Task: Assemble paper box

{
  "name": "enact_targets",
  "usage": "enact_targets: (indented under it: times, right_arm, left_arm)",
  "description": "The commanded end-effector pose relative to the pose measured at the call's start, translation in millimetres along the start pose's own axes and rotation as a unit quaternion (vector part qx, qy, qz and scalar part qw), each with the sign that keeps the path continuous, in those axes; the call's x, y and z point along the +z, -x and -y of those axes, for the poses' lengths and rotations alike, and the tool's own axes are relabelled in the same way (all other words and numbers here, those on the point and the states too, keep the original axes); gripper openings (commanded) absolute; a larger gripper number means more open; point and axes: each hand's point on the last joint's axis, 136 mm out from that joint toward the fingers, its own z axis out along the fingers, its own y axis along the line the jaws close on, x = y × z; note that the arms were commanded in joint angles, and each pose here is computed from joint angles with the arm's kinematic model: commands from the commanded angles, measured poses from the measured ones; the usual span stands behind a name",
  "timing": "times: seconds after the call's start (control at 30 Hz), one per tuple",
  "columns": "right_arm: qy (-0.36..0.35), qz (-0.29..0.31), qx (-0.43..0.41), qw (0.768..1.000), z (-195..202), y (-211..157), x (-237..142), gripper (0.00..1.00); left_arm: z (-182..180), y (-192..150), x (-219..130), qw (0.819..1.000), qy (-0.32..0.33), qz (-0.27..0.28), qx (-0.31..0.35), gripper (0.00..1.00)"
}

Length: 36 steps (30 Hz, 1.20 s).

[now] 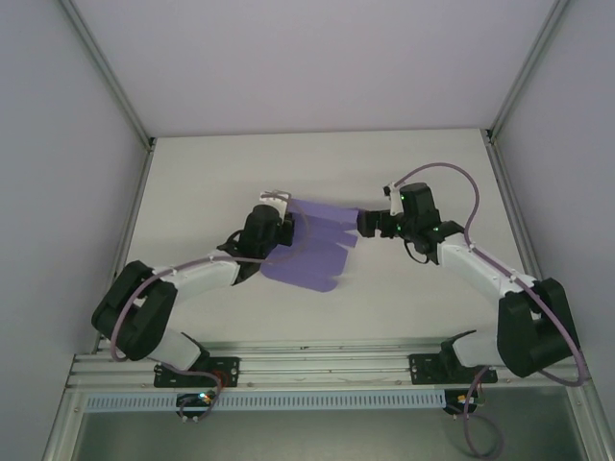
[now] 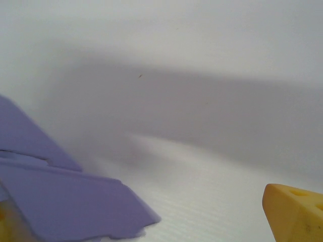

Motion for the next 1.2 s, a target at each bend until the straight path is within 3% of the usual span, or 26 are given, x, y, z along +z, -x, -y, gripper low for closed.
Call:
enact_targets:
  times: [0.0, 0.2, 0.33, 0.47, 0.63, 0.93, 1.17]
  right_arm:
    - [0.028, 0.040, 0.010, 0.999, -7, 31, 3, 1.00]
    - [0.154, 0.039, -0.010, 0.987, -51, 40, 8, 1.00]
    - [0.200, 0.038, -0.020, 0.979, -68, 41, 1, 1.00]
    - [0.146, 0.026, -0.029, 0.989, -50, 30, -3, 1.00]
    - [0.081, 0.045, -0.036, 0.995, -23, 26, -33, 1.00]
    - [0.112, 0.082, -0.048, 0.989, -38, 40, -68, 1.00]
    - [0.142, 0.027, -0.048, 0.988, -51, 20, -39, 1.00]
  left_arm:
    - [5, 3, -8, 1.000, -0.024, 0.002, -0.010, 0.00]
    - [13, 1, -9, 0.999, -0.042, -0.002, -0.007, 0.00]
    - [14, 2, -9, 0.999, -0.041, 0.000, -0.009, 0.00]
    - [11, 4, -9, 1.000, -0.029, 0.000, -0.009, 0.00]
    - [1, 6, -12, 1.000, -0.005, 0.000, -0.016, 0.00]
    - [2, 5, -12, 1.000, -0.004, -0.002, -0.011, 0.00]
    - [1, 10, -16, 1.000, -0.002, 0.004, -0.014, 0.00]
